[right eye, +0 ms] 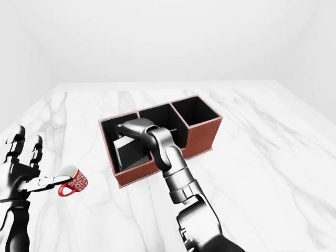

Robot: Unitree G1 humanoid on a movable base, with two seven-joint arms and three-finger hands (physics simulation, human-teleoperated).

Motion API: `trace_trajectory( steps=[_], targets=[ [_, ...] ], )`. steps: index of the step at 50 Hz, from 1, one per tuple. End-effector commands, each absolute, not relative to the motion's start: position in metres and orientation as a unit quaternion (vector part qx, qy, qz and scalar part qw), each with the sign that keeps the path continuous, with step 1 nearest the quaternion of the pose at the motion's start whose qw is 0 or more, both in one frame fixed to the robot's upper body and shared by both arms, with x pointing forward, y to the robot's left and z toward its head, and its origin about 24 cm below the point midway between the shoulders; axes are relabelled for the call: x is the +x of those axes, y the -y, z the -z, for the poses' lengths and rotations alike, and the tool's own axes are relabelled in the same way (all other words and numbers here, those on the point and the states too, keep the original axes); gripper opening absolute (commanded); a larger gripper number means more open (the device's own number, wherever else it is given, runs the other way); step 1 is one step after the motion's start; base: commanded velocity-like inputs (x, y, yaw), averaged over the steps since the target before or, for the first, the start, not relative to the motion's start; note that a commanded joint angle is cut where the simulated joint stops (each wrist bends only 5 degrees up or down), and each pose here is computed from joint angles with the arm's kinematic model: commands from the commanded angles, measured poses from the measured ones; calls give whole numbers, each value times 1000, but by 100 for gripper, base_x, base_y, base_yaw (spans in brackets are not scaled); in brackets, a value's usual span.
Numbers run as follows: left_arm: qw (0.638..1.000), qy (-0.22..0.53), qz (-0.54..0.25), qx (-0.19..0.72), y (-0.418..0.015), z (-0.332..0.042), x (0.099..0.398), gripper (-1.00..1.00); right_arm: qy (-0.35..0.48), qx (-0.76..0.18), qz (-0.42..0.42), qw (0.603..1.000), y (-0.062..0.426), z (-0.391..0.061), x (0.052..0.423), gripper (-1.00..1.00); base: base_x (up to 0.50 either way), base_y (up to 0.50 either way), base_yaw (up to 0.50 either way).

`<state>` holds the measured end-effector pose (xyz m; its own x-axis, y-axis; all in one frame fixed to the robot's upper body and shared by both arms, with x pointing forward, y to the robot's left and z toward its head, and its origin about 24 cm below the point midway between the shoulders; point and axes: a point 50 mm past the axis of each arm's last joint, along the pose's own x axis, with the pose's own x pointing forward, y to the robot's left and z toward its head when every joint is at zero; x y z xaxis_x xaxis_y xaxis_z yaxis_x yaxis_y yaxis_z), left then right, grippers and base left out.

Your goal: Pick up the book and place it in the left compartment of the caddy.

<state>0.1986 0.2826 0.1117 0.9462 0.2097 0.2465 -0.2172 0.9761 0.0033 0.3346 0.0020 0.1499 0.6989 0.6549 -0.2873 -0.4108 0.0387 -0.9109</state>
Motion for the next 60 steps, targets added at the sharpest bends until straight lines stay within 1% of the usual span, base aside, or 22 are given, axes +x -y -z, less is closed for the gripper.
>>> trace_trajectory(
  steps=[1, 29, 38, 48, 60],
  targets=[
    [986, 122, -111, 12, -284, -108, 197, 100, 113, -579, -371, 717, -10, -158, 341, -100, 0, 0, 0],
    [987, 120, -111, 8, -285, -105, 194, 100, 115, -583, -335, 731, -14, -151, 357, -100, 0, 0, 0],
    [987, 120, -111, 6, -284, -103, 193, 100, 116, -579, -338, 733, -19, -145, 354, -100, 0, 0, 0],
    [987, 119, -113, 4, -285, -101, 190, 100, 102, -584, -334, 733, -20, -128, 356, -100, 0, 0, 0],
    [987, 117, -114, 2, -286, -98, 189, 100, 91, -589, -334, 730, -19, -119, 356, -100, 0, 0, 0]
  ],
)
